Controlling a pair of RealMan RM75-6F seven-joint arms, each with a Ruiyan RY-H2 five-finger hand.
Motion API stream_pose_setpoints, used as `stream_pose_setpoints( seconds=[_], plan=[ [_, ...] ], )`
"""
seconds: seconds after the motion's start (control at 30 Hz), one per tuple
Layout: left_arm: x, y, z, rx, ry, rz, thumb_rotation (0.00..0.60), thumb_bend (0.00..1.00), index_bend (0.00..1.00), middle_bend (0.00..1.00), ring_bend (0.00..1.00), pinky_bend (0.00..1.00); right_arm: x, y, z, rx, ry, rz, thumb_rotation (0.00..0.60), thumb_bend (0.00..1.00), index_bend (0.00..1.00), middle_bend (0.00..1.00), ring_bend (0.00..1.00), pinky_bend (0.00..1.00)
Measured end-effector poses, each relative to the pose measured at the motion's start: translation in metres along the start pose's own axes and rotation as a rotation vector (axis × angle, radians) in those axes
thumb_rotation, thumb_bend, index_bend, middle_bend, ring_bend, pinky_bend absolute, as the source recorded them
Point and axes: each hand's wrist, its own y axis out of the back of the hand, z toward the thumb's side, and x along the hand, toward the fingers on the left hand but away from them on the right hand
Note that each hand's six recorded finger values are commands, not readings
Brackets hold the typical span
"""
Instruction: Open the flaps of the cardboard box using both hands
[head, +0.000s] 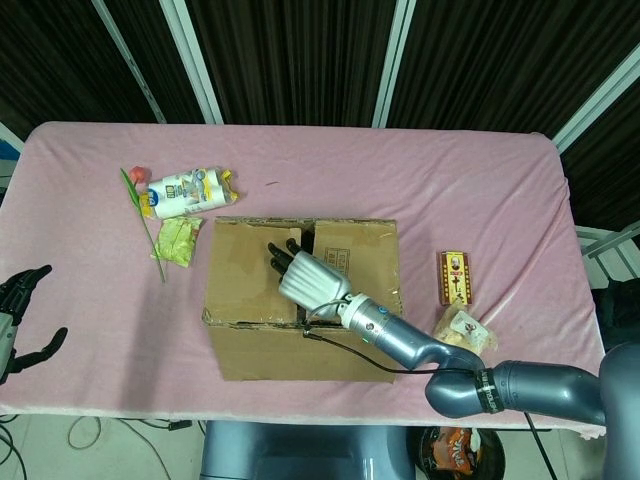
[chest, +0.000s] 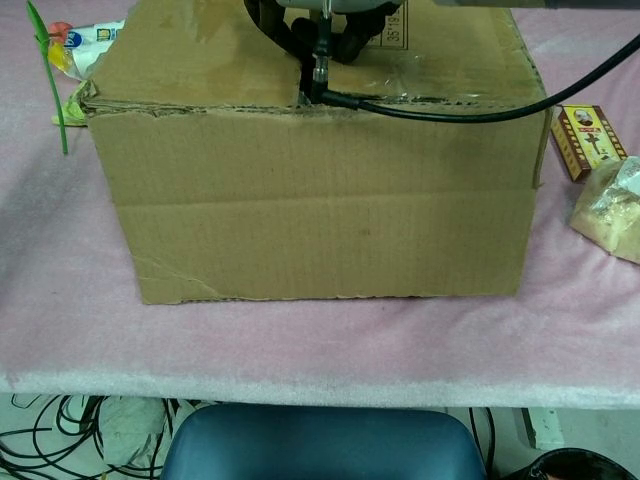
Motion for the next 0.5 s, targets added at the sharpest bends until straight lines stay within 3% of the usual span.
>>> stream_pose_setpoints(
  seconds=[0.3, 0.5],
  plan=[
    [0.0004, -0.0009, 0.0000, -0.008, 0.005, -0.009, 0.600, 0.29, 0.05, 0.12, 0.08, 0.17, -0.0037, -0.0034, 0.0018, 0.204, 0.033, 0.026, 0.600, 0.83, 0.63, 0.23, 0.07, 0.22],
    [0.0002, -0.0010, 0.0005, -0.011, 0.004, -0.014, 0.600, 0.29, 0.05, 0.12, 0.08, 0.17, -0.0040, 0.0024, -0.0052, 0.345, 0.029, 0.020, 0.600, 0.75, 0.63, 0.21, 0.06, 0.22]
  ],
)
